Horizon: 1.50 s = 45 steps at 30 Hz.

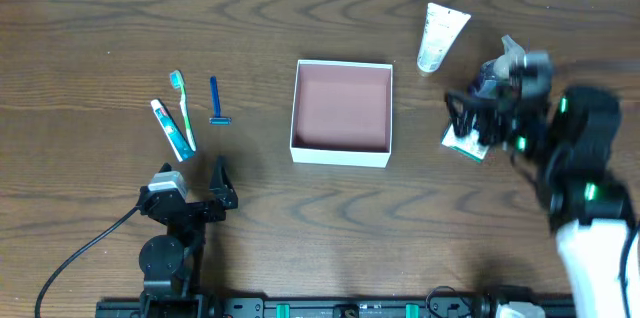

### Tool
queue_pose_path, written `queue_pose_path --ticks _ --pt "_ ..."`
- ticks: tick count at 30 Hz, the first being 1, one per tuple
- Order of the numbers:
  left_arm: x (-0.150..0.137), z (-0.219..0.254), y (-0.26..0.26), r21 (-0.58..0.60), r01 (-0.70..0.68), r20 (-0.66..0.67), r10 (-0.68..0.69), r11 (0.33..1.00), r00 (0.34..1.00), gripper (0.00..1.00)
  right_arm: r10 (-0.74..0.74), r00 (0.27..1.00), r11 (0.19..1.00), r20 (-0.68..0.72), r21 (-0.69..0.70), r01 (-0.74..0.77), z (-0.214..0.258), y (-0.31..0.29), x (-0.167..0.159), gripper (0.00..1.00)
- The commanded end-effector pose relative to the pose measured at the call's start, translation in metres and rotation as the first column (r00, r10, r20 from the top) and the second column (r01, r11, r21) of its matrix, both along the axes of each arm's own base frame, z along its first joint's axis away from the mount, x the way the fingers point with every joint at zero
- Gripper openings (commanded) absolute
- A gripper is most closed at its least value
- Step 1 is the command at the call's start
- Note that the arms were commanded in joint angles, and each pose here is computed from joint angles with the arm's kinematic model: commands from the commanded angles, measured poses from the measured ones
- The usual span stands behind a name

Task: Pack container
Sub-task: 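Reach the right gripper to the white Pantene tube and grasp it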

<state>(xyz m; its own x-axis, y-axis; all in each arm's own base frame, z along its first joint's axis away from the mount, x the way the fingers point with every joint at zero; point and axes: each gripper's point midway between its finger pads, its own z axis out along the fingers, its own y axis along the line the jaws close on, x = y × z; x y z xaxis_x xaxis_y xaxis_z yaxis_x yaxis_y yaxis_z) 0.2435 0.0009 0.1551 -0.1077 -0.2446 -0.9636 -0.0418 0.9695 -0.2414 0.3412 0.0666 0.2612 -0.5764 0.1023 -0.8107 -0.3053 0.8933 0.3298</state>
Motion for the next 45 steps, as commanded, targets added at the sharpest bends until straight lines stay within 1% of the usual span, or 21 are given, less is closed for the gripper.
queue_pose_path --ticks 1,4,5,8,9,12,14,16,19,25,31,34,37,39,45 --pt "0.0 -0.02 0.002 0.015 -0.007 -0.048 0.008 1.0 0.999 0.98 0.164 0.985 0.985 0.049 0.038 -0.166 0.031 0.02 0.021 0.99" --pt "0.0 -0.02 0.002 0.015 -0.007 -0.048 0.008 1.0 0.999 0.98 0.245 0.964 0.964 0.102 0.081 -0.253 0.048 0.032 0.035 0.99" --pt "0.0 -0.02 0.002 0.015 -0.007 -0.048 0.008 1.0 0.999 0.98 0.251 0.96 0.962 0.121 0.08 -0.262 0.052 0.033 0.039 0.99" --pt "0.0 -0.02 0.002 0.015 -0.007 -0.048 0.008 1.0 0.999 0.98 0.248 0.953 0.965 0.173 0.042 -0.259 0.058 0.031 0.053 0.99" --pt "0.0 -0.02 0.002 0.015 -0.007 -0.048 0.008 1.0 0.999 0.98 0.224 0.96 0.972 0.17 0.026 -0.232 0.057 0.026 0.058 0.99" --pt "0.0 -0.02 0.002 0.015 -0.007 -0.048 0.008 1.0 0.999 0.98 0.104 0.986 0.994 0.13 -0.038 -0.1 0.045 0.005 0.074 0.99" --pt "0.0 -0.02 0.002 0.015 -0.007 -0.048 0.008 1.0 0.999 0.98 0.011 0.995 0.994 0.102 -0.105 0.0 0.033 -0.014 0.082 0.99" --pt "0.0 -0.02 0.002 0.015 -0.007 -0.048 0.008 1.0 0.999 0.98 -0.046 0.995 0.987 0.083 -0.151 0.059 0.022 -0.026 0.089 0.99" --pt "0.0 -0.02 0.002 0.015 -0.007 -0.048 0.008 1.0 0.999 0.98 -0.049 0.997 0.983 0.063 -0.176 0.059 0.006 -0.029 0.1 0.99" --pt "0.0 -0.02 0.002 0.015 -0.007 -0.048 0.008 1.0 0.999 0.98 -0.057 0.998 0.986 0.04 -0.154 0.062 -0.029 -0.03 0.134 0.99" --pt "0.0 -0.02 0.002 0.015 -0.007 -0.048 0.008 1.0 0.999 0.98 -0.007 0.998 0.993 0.064 -0.114 0.014 -0.041 -0.021 0.151 1.0" --pt "0.0 -0.02 0.002 0.015 -0.007 -0.048 0.008 1.0 0.999 0.98 -0.001 0.998 0.994 0.062 -0.111 0.008 -0.049 -0.02 0.156 0.91" --pt "0.0 -0.02 0.002 0.015 -0.007 -0.048 0.008 1.0 0.999 0.98 0.028 0.997 0.995 0.067 -0.093 -0.022 -0.053 -0.014 0.16 0.86" --pt "0.0 -0.02 0.002 0.015 -0.007 -0.048 0.008 1.0 0.999 0.98 0.051 0.996 0.996 0.073 -0.079 -0.045 -0.055 -0.01 0.162 0.83" --pt "0.0 -0.02 0.002 0.015 -0.007 -0.048 0.008 1.0 0.999 0.98 0.077 0.996 0.995 0.054 -0.07 -0.074 -0.074 0.0 0.168 0.81"
